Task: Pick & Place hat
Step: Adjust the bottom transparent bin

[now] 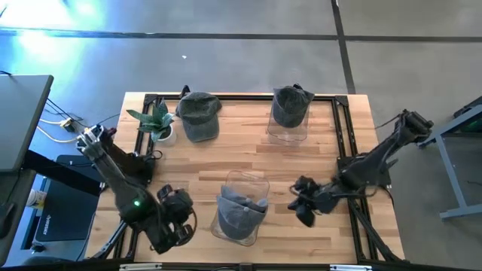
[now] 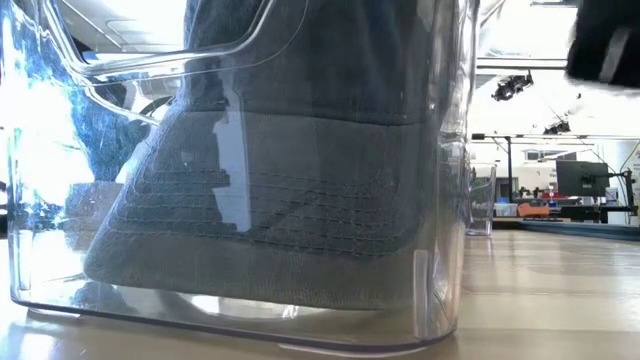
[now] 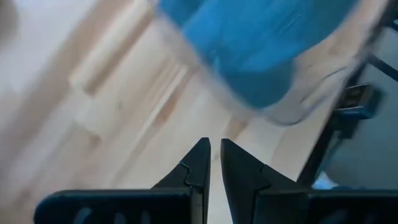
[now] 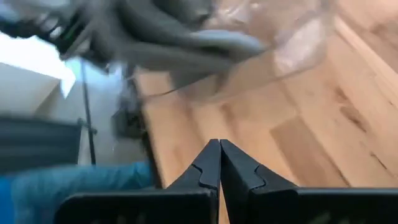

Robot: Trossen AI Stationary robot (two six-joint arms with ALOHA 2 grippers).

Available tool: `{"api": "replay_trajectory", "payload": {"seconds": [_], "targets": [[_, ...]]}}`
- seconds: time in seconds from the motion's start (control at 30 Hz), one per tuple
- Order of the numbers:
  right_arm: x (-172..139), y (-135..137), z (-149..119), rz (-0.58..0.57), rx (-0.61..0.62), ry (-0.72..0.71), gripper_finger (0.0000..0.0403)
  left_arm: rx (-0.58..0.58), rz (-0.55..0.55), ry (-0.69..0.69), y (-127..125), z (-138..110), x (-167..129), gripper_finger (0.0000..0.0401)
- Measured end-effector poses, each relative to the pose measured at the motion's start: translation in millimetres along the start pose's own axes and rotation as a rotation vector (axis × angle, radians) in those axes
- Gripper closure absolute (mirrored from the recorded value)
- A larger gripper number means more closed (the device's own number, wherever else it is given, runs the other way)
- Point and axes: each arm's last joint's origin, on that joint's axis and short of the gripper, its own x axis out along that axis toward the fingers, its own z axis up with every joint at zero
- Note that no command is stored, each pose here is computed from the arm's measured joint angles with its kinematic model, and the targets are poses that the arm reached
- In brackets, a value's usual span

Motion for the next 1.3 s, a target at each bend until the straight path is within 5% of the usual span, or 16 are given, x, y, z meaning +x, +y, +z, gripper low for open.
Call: {"api": "replay_trajectory", "payload": {"seconds": [0.1, 0.4, 0.9, 1.07, 1.2, 1.3], "targets": [[24, -21, 5, -0.018, 0.094, -0.057, 0.0402, -0.096, 0.001, 0.036, 2, -21, 27, 0.0367], [63, -65, 35, -0.105, 0.130, -0.082, 0.0402, -0.313, -0.263, 0.032, -6, -47, 82, 0.0367], [76, -84, 68, -0.125, 0.162, -0.235, 0.0402, -0.371, -0.230, -0.102, -2, -37, 97, 0.0367], [60, -83, 59, -0.148, 0.222, -0.118, 0.0403, -0.364, -0.244, -0.002, -3, -42, 96, 0.0367], [63, -64, 31, -0.049, 0.218, 0.059, 0.0403, -0.355, -0.263, 0.039, -5, -55, 90, 0.0367], [73, -46, 10, 0.010, 0.220, 0.033, 0.0403, -0.348, -0.264, 0.056, -6, -64, 85, 0.0367]]}}
